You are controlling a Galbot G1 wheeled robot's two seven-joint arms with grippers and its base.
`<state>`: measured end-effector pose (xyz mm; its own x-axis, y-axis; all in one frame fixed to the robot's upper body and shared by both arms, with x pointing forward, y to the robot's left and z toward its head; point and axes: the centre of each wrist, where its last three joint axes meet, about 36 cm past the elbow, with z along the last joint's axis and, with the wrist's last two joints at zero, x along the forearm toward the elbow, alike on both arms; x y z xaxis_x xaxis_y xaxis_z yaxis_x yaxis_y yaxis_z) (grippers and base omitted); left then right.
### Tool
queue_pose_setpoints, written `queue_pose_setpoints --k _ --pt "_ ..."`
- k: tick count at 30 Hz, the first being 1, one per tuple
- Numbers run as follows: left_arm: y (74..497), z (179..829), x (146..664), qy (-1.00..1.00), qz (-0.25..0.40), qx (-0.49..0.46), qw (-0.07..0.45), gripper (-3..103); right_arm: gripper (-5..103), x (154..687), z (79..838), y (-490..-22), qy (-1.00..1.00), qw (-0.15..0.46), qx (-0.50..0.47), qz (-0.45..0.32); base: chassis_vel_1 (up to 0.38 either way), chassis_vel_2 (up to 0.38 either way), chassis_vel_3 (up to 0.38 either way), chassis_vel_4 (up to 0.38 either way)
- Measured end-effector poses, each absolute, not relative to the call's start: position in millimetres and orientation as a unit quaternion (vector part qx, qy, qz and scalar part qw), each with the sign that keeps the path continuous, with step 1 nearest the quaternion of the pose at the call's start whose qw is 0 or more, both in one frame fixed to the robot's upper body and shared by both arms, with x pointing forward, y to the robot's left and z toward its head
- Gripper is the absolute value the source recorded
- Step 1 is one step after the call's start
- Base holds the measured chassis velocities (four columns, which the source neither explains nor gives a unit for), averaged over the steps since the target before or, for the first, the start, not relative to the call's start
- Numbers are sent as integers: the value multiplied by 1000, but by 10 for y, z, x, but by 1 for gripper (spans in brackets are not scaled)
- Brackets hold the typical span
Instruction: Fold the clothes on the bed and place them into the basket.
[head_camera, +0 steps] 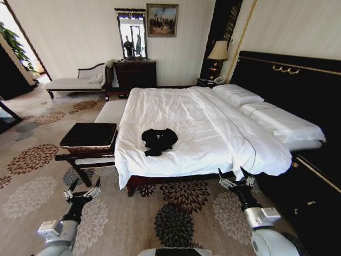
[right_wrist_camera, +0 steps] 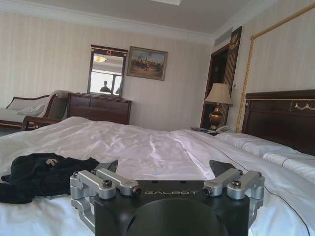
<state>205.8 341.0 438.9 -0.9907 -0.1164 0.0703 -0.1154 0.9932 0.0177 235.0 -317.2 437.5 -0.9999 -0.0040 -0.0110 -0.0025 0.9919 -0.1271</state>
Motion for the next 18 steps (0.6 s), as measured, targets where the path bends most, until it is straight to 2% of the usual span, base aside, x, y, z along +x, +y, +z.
queue_pose_setpoints --k 18 --pt "3411 4392 2045 -998 -4 62 33 100 100 2357 4358 -3148 998 2 -5 -57 0 0 0 0"
